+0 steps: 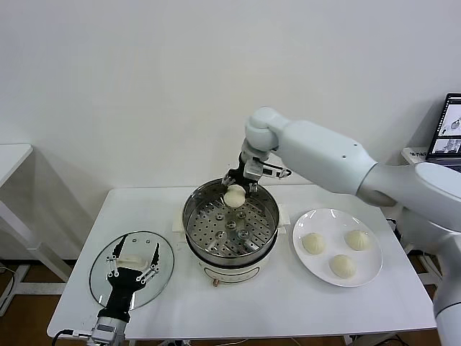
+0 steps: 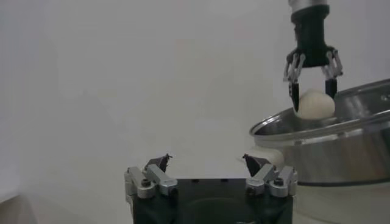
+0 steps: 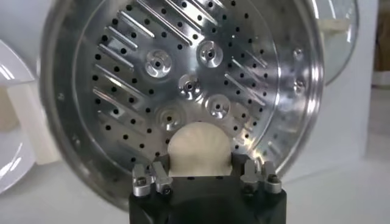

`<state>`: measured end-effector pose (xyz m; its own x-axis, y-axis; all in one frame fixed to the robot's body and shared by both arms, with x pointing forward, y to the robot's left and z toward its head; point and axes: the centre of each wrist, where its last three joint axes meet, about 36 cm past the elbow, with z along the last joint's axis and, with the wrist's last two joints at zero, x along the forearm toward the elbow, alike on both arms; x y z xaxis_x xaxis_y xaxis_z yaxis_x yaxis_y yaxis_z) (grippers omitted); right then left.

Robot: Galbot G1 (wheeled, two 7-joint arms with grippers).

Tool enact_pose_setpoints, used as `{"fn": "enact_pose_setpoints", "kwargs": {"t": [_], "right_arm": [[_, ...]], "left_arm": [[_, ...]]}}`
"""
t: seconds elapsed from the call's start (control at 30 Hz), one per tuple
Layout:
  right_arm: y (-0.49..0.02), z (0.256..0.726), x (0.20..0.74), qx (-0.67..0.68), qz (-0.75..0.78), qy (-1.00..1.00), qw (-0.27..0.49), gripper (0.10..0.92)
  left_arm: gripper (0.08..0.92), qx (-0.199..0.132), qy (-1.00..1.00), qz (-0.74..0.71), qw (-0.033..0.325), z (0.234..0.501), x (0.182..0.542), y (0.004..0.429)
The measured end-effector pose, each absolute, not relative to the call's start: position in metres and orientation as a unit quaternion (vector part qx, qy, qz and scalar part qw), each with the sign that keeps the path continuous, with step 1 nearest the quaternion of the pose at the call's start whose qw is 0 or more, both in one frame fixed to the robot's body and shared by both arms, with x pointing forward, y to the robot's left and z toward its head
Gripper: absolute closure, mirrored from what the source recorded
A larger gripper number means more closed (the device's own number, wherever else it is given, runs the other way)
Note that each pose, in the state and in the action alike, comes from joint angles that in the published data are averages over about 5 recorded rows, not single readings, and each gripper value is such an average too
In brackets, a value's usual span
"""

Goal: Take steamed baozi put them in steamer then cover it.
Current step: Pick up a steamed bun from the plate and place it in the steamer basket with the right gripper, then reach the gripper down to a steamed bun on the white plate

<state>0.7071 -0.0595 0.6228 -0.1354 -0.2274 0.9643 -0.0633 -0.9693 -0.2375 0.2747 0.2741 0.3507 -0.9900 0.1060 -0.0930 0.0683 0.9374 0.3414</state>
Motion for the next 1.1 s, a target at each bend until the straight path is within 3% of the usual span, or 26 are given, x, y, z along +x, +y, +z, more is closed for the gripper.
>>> {"fn": "enact_pose_setpoints", "kwargs": {"t": [0.43, 0.73, 0.9, 1.1], "right_arm": [[-0.031, 0.599, 0.710, -0.658, -0.747, 0.080, 0.053, 0.326], [-0.035, 0.607, 0.710, -0.659, -0.745, 0.090, 0.047, 0.202], [-0.056, 0.632, 0.709, -0.660, -0.739, 0.138, 0.021, 0.200], [-0.118, 0.673, 0.710, -0.654, -0.710, 0.256, -0.054, 0.200]], "left_arm": [[0.177, 0.039, 0.983, 0.170, 0.062, 0.350, 0.279, 0.277], [0.177, 0.033, 0.983, 0.168, 0.064, 0.351, 0.280, 0.278], [0.177, 0.030, 0.983, 0.168, 0.065, 0.351, 0.281, 0.278], [0.177, 0.030, 0.983, 0.167, 0.064, 0.351, 0.282, 0.276]]}}
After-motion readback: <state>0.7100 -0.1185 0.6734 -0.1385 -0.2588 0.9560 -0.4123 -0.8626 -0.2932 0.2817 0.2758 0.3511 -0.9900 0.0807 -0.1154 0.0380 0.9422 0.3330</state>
